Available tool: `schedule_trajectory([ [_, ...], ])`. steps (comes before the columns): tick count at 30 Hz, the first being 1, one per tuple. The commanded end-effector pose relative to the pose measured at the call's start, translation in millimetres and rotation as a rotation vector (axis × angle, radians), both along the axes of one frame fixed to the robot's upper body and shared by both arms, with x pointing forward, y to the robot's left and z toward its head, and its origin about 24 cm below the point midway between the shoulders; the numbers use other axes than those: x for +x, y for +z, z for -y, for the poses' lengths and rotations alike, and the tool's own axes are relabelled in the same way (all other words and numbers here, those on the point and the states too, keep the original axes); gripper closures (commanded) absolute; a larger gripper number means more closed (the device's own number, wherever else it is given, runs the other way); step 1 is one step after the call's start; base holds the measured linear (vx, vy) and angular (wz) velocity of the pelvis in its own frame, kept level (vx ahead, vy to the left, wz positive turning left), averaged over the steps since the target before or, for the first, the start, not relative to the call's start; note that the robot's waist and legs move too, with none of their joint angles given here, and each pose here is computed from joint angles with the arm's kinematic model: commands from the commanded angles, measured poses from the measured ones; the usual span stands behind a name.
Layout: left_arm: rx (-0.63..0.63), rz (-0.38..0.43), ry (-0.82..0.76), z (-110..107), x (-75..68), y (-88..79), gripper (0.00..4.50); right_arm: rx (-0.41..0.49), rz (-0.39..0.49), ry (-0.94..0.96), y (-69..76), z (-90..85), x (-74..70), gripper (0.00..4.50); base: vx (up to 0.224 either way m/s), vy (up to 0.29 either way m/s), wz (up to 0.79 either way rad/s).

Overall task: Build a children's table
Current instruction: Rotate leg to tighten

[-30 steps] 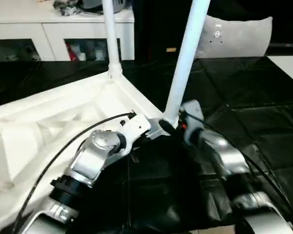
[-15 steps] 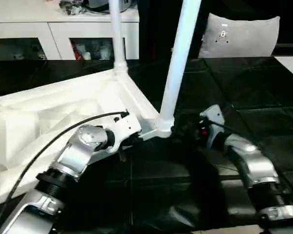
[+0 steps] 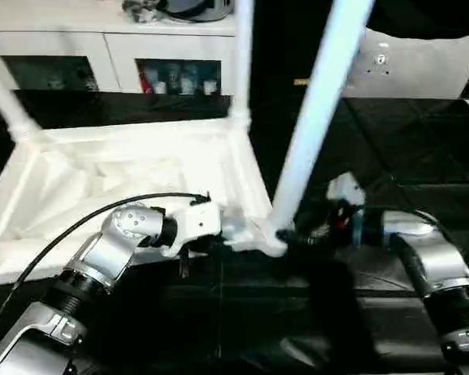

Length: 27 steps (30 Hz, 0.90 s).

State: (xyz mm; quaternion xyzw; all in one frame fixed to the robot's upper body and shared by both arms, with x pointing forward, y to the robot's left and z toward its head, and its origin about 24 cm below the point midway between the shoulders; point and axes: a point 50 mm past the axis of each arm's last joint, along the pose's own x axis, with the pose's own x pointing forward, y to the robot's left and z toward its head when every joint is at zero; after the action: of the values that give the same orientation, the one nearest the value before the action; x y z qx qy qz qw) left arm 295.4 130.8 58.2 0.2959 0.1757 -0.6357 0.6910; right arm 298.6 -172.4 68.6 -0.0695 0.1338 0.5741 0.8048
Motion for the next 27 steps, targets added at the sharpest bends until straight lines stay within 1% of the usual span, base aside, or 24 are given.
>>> schedule_trajectory([
  [1, 0.037, -0.024, -0.112, 9.2, -9.4, -5.8, 4.5, -0.008, 0.018, 0.046, 4.5, -5.5, 1.0, 0.36, 0.0, 0.0, 0.0],
  [2, 0.038, -0.025, -0.116, 9.4, -9.3, -5.8, 4.5, -0.008, 0.015, 0.045, 3.4, -7.0, 1.7, 0.51, 0.0, 0.0, 0.0],
  [3, 0.04, -0.025, -0.117, 9.6, -9.2, -5.8, 4.5, -0.005, 0.012, 0.044, 3.0, -7.7, 2.0, 0.51, 0.0, 0.0, 0.0],
  [5, 0.042, -0.023, -0.118, 9.5, -8.9, -6.0, 4.5, -0.006, 0.003, 0.057, 1.9, -8.7, 1.1, 0.74, 0.0, 0.0, 0.0],
  [13, 0.046, -0.025, -0.119, 8.4, -8.5, -7.3, 4.5, -0.038, -0.032, 0.091, -4.1, -7.1, -3.8, 1.38, 0.0, 0.0, 0.0],
  [16, 0.046, -0.028, -0.118, 8.4, -9.0, -8.1, 4.5, -0.04, -0.033, 0.089, -5.7, -7.8, -3.7, 1.7, 0.0, 0.0, 0.0],
  [17, 0.047, -0.029, -0.118, 8.4, -9.3, -8.7, 4.5, -0.042, -0.035, 0.089, -6.5, -7.9, -3.8, 1.7, 0.0, 0.0, 0.0],
  [21, 0.044, -0.034, -0.109, 8.4, -10.1, -10.5, 4.5, -0.043, -0.053, 0.087, -9.7, -9.8, -3.8, 1.95, 0.0, 0.0, 0.0],
  [25, 0.032, -0.047, -0.092, 8.5, -11.0, -11.8, 4.5, -0.016, -0.079, 0.084, -12.5, -14.4, -5.5, 2.01, 0.0, 0.0, 0.0],
  [27, 0.001, -0.065, -0.055, 9.9, -11.2, -11.6, 4.5, 0.006, -0.099, 0.067, -14.9, -18.8, -7.3, 2.01, 0.0, 0.0, 0.0],
])
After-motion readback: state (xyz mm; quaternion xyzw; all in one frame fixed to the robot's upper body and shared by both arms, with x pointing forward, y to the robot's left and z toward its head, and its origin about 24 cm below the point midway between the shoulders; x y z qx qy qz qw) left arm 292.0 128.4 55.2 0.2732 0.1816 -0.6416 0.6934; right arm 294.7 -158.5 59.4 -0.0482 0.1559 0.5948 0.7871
